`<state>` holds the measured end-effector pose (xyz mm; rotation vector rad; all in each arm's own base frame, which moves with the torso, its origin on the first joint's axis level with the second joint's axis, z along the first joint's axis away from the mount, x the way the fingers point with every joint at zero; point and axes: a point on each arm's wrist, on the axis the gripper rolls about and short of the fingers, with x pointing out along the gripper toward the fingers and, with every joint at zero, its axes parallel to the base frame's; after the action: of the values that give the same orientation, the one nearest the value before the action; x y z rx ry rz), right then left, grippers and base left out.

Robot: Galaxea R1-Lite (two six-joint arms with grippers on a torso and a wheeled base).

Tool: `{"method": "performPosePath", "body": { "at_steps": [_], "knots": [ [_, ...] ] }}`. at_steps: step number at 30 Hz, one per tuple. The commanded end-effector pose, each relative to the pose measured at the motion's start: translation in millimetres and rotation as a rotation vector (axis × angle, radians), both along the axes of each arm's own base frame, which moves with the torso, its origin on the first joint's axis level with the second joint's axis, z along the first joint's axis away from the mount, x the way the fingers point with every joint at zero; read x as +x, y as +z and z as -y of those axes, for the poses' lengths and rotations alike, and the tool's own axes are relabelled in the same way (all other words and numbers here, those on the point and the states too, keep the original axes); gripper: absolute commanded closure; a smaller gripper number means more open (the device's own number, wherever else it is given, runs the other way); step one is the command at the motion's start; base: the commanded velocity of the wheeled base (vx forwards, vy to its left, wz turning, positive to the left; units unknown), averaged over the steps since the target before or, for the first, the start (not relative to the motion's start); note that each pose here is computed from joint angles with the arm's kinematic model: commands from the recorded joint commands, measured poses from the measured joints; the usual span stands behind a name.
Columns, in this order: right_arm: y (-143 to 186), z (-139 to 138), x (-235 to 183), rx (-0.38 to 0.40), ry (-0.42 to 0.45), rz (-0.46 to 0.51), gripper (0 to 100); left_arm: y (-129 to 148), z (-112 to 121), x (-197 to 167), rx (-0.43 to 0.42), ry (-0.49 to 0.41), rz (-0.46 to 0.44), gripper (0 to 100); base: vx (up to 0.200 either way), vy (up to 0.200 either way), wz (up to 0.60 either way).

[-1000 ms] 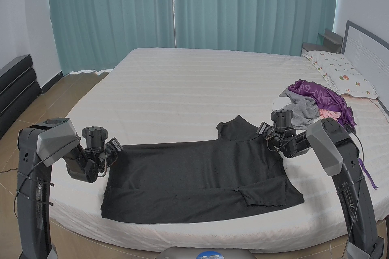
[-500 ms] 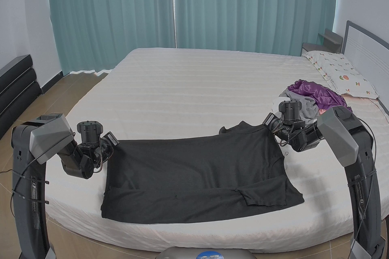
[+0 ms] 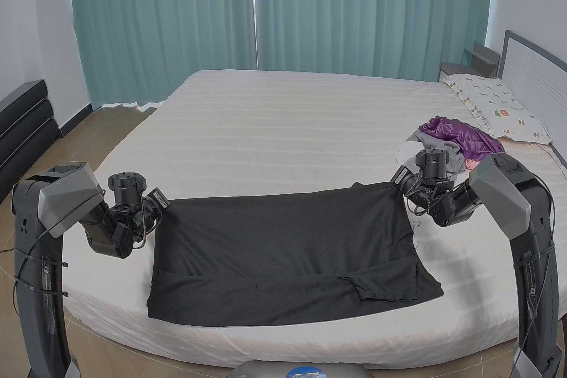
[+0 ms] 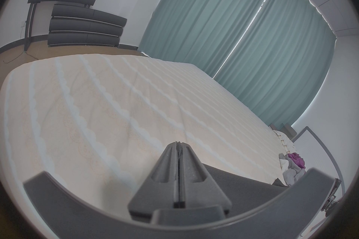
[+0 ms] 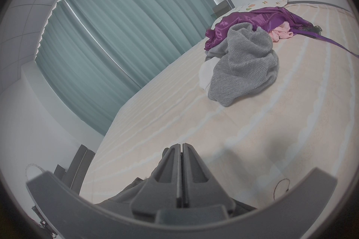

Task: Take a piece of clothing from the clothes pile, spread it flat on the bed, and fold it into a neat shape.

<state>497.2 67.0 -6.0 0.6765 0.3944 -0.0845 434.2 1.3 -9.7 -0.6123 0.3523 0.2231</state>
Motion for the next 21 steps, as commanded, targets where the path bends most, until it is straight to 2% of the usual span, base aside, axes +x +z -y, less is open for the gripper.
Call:
{"method": "performPosePath", "body": {
  "at_steps": [1,5,16,21],
  "knots": [
    [8.9,4.9,-4.7,0.002,-0.006,0.005,100,5.9,-2.3,-2.8,0.001,0.005,0.006,100,0.000,0.000,0.00],
    [11.9,6.8,-20.6,0.021,0.059,-0.026,100,7.4,-3.6,-5.2,0.002,0.006,0.003,100,0.000,0.000,0.00],
    [-6.7,8.2,-36.4,-0.014,0.100,-0.101,100,-3.4,-0.8,-16.4,0.022,-0.018,-0.055,100,0.000,0.000,0.00],
    [-4.5,9.7,-43.2,-0.018,0.106,-0.104,100,-4.0,0.5,-26.9,0.032,-0.029,-0.084,100,0.000,0.000,0.00]
  ]
}}
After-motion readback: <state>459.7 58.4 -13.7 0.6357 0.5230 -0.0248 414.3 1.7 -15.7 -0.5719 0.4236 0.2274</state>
